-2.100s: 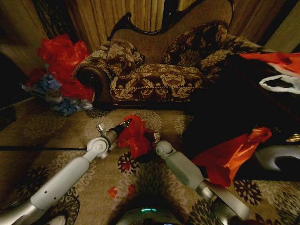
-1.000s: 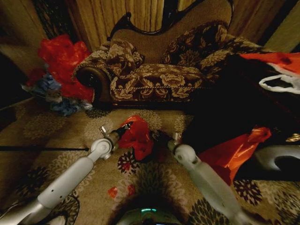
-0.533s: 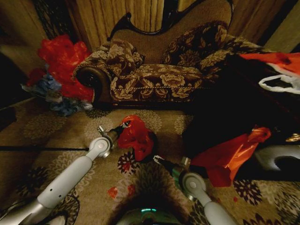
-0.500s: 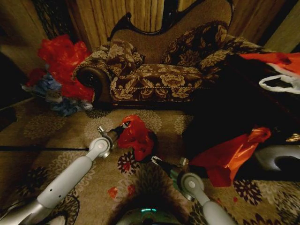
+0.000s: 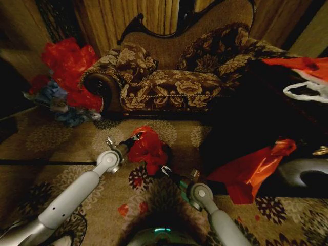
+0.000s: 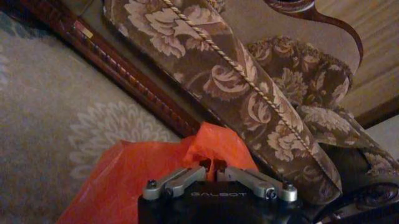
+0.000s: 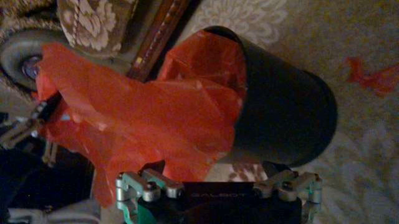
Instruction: Place a garbage bag over the trash bin.
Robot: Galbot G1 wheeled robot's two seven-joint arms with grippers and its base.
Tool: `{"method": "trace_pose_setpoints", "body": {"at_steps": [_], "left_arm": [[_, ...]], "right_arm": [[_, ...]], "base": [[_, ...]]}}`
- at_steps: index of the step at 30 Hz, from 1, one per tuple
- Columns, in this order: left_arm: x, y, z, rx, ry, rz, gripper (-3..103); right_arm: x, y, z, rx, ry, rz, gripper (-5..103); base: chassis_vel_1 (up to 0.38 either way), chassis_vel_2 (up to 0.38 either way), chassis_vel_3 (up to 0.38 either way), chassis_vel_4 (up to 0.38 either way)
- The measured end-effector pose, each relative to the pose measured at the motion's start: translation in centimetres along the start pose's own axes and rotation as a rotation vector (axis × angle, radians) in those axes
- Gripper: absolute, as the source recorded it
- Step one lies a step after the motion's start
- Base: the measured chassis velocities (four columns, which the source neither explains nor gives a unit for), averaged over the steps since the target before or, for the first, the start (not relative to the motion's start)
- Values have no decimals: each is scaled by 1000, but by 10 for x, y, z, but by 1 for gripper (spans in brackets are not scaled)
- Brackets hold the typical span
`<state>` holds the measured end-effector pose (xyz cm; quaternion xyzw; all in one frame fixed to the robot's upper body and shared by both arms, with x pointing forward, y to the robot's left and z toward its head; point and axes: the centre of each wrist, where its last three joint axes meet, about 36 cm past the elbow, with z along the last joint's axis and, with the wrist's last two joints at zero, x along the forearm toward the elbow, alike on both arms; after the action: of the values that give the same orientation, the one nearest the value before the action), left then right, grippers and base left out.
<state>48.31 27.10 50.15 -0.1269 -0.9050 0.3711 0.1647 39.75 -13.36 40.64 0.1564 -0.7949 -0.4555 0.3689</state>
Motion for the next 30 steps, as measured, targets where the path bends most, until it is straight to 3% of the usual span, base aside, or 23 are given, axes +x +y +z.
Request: {"method": "trace_pose_setpoints", "body": {"at_steps": [10, 16, 20, 23, 26, 29, 30], "left_arm": [[-1, 1, 0, 2, 0, -2, 0], [-2, 0, 0, 4, -1, 2, 0], [-1, 0, 0, 6, 0, 4, 0], [0, 0, -2, 12, -3, 6, 0], [-1, -1, -2, 15, -4, 8, 0], [-1, 0, -2, 19, -4, 9, 0], [-2, 0, -1, 22, -3, 8, 0]], "right_arm": [[9, 19, 13, -24, -14, -62, 99], [-9, 11, 22, 17, -22, -10, 98], [-19, 6, 25, 34, -37, 25, 87], [-20, -1, 30, 112, -47, 49, 71], [-15, -3, 33, 136, -48, 54, 63], [-12, -3, 36, 155, -60, 60, 63], [-10, -4, 36, 164, -70, 65, 55]], "base": [[0, 0, 0, 0], [0, 0, 0, 0], [0, 0, 0, 0], [0, 0, 0, 0], [0, 0, 0, 0], [0, 0, 0, 0], [0, 0, 0, 0]]}}
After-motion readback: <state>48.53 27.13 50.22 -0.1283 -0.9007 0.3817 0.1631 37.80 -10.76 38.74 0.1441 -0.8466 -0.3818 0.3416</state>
